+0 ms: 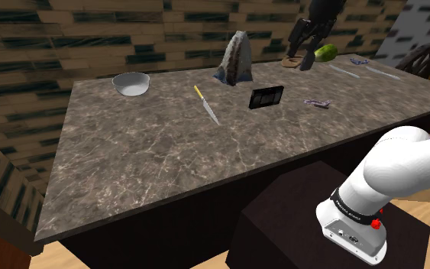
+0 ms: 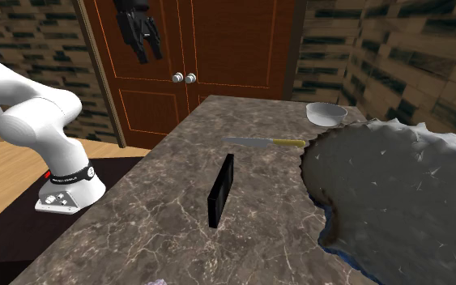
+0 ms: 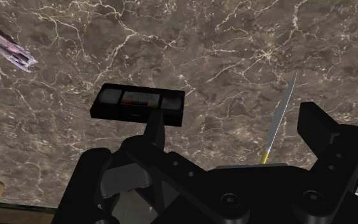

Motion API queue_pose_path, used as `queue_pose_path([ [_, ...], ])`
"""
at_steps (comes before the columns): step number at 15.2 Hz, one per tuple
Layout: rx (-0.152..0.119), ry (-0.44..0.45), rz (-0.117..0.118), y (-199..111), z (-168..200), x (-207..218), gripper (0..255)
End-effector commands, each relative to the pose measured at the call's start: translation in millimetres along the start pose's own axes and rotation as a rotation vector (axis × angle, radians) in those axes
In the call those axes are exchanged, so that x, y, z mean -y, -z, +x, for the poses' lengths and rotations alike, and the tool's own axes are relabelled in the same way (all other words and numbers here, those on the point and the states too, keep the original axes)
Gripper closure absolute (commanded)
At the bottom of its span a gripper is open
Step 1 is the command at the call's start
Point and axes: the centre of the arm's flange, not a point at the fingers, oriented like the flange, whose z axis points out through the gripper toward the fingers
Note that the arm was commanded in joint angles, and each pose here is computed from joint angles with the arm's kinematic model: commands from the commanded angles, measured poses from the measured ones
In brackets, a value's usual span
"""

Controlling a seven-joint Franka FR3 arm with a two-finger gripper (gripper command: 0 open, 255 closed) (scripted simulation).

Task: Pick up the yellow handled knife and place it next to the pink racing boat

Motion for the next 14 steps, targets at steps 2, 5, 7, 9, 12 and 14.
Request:
queue_pose_path([
  [2, 0.006, -0.005, 0.001, -9.3, 9.0, 4.8, 0],
  [5, 0.025, -0.020, 0.003, -37.4, 35.6, 19.2, 0],
  [7, 0.037, -0.030, 0.005, -56.4, 53.2, 28.5, 0],
  [9, 0.050, -0.041, 0.006, -75.6, 70.6, 37.7, 0],
  [12, 0.069, -0.056, 0.008, -104.8, 96.5, 51.3, 0],
  [14, 0.081, -0.066, 0.010, -124.5, 113.6, 60.1, 0],
])
